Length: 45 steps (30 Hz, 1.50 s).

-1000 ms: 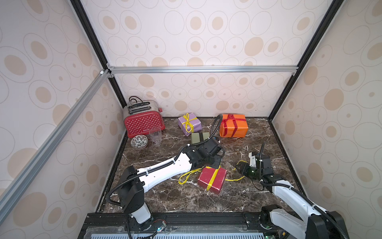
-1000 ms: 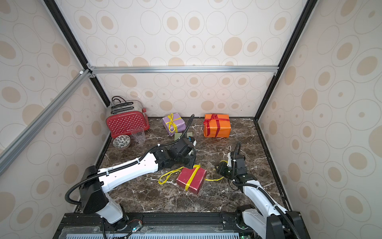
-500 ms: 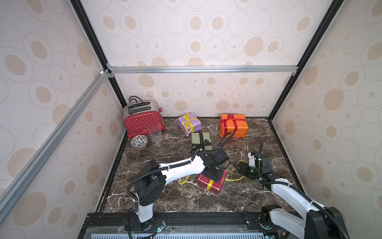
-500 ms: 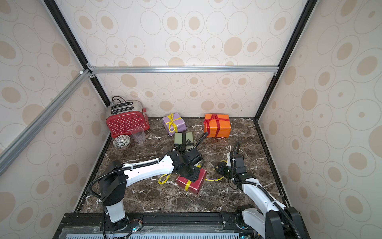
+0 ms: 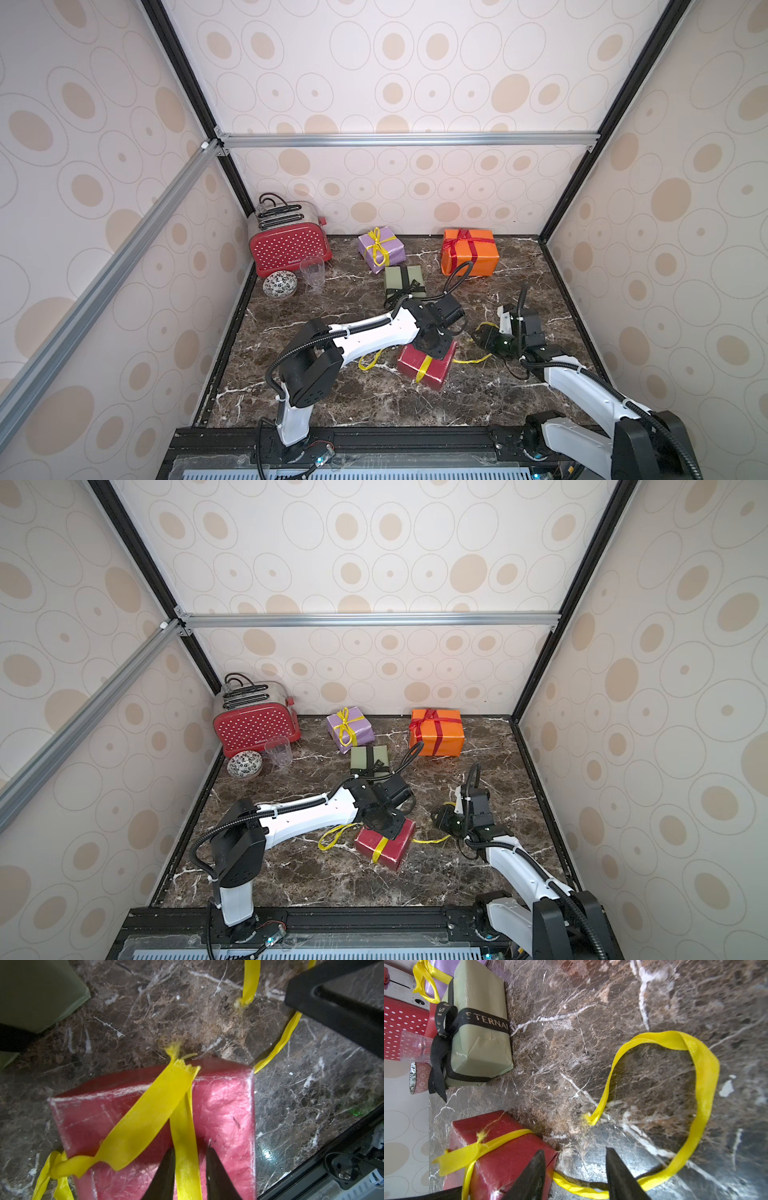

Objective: Untie the ribbon bows on the gift boxes
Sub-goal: Pull the ribbon from the gift box.

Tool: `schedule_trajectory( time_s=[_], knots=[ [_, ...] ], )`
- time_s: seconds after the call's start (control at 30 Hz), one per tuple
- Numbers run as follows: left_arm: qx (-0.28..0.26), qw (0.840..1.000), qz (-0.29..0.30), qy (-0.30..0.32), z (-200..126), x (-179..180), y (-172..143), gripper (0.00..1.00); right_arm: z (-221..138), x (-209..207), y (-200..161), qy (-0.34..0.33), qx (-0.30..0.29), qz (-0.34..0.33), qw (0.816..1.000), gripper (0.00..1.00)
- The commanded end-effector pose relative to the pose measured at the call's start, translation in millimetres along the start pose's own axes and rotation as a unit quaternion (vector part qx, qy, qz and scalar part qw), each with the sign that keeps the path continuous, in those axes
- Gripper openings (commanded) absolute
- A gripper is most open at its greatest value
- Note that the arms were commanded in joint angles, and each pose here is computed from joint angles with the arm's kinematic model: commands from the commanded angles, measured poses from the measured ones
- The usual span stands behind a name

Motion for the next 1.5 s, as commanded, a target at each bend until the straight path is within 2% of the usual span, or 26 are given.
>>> schedule_trajectory(
  time_s=[0.0, 0.27, 0.47, 0.57, 0.8, 1.03, 1.33, 1.47],
  knots=[
    [0.032, 0.999, 0.008, -0.024, 19, -3, -11, 0.22, -1, 5, 3, -0.002, -0.002, -0.006, 1.000, 0.49],
    [0.027, 0.999, 0.002, -0.024, 24, 2, -12, 0.00, 0, 4, 3, -0.005, -0.001, -0.005, 1.000, 0.49],
    [-0.011, 0.999, -0.002, -0.045, 12, -3, -2, 0.00, 2, 3, 2, -0.007, 0.002, -0.004, 1.000, 0.49],
    [-0.062, 0.996, -0.004, -0.071, -2, -8, 12, 0.00, 3, 4, 2, -0.007, 0.003, -0.005, 1.000, 0.49],
    [-0.116, 0.992, -0.003, -0.050, -27, -1, 25, 0.00, 4, 4, 2, -0.007, 0.007, -0.004, 1.000, 0.49],
    [-0.166, 0.983, -0.018, -0.077, -46, -1, 34, 0.00, 5, 5, 1, -0.005, 0.009, -0.006, 1.000, 0.48],
    [-0.263, 0.959, -0.023, -0.105, -99, -3, 48, 0.00, 5, 6, 0, -0.002, 0.011, -0.008, 1.000, 0.48],
    [-0.313, 0.943, -0.020, -0.111, -133, -4, 56, 0.00, 4, 7, 1, -0.002, 0.009, -0.009, 1.000, 0.48]
  ],
)
Point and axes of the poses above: each gripper's point midway between its finger pads, its own z axis out along the fingers, its own x axis along the line the jaws close on, y = z × x, the point moved 5 cm from there along -z, back along the fingers, and after that the axes turned 12 degrees about z, right-handed, at the moved point
